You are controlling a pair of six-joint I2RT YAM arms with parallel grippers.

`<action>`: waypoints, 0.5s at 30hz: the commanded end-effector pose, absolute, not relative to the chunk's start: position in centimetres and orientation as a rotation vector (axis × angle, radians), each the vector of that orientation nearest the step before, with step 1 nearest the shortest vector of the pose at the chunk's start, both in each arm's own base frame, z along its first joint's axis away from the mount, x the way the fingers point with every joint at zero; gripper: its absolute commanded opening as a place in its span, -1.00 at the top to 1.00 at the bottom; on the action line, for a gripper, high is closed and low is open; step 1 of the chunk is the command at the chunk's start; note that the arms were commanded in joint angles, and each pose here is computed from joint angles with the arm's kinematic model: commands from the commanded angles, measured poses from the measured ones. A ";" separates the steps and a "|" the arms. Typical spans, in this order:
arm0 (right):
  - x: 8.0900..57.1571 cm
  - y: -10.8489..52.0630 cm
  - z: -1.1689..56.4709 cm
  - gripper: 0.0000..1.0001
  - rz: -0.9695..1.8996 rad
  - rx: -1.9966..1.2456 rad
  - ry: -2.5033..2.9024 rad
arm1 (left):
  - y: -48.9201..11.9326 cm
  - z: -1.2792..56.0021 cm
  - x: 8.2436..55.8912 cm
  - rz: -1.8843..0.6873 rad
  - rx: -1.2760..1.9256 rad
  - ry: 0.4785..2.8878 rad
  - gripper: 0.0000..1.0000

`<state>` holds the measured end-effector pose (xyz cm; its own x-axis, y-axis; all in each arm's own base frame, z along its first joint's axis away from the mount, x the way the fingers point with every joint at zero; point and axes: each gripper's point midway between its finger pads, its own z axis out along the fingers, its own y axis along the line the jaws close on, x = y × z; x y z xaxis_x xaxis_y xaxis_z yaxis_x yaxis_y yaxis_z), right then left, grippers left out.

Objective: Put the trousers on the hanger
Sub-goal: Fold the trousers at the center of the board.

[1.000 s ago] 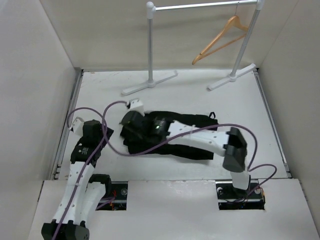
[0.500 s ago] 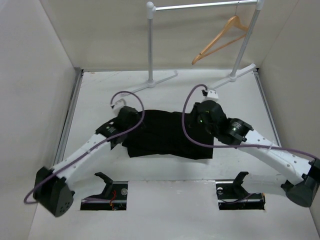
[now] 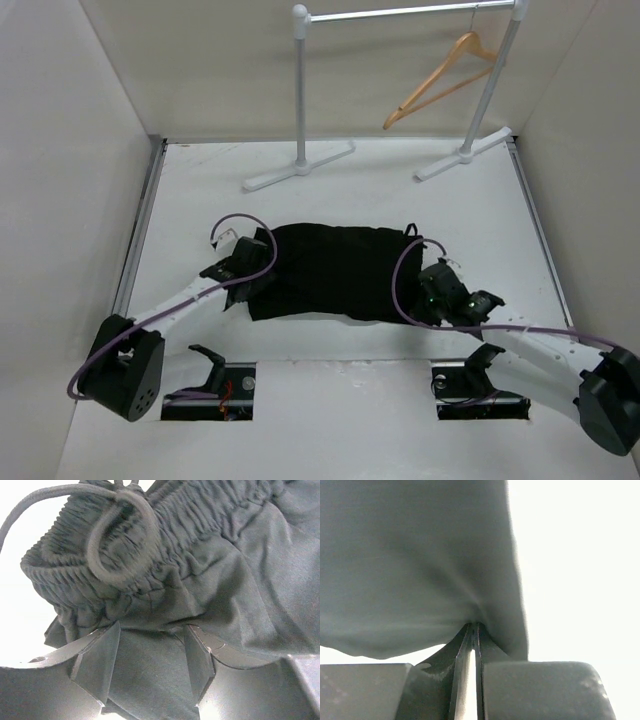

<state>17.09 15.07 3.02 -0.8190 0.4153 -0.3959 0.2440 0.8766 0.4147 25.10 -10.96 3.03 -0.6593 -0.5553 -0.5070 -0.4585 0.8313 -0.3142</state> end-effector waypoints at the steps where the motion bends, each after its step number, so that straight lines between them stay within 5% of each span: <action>1: 18.6 15.3 3.8 0.75 0.575 0.630 2.483 | -8.3 1.4 22.6 -0.110 -0.810 2.443 -0.04; 10: 21.7 16.4 13.0 0.49 0.675 0.435 2.338 | -10.7 11.2 23.8 -0.305 -0.714 2.307 -0.03; 15: 25.5 19.9 16.0 0.63 0.852 0.364 2.287 | -14.3 13.9 25.7 -0.355 -0.621 2.293 0.06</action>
<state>23.33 17.70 14.03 -0.7357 0.4793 -0.4786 0.1210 0.7882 0.6034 25.16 -12.99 13.28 -0.6035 -0.5633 -0.5644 -0.3493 0.8230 -0.4479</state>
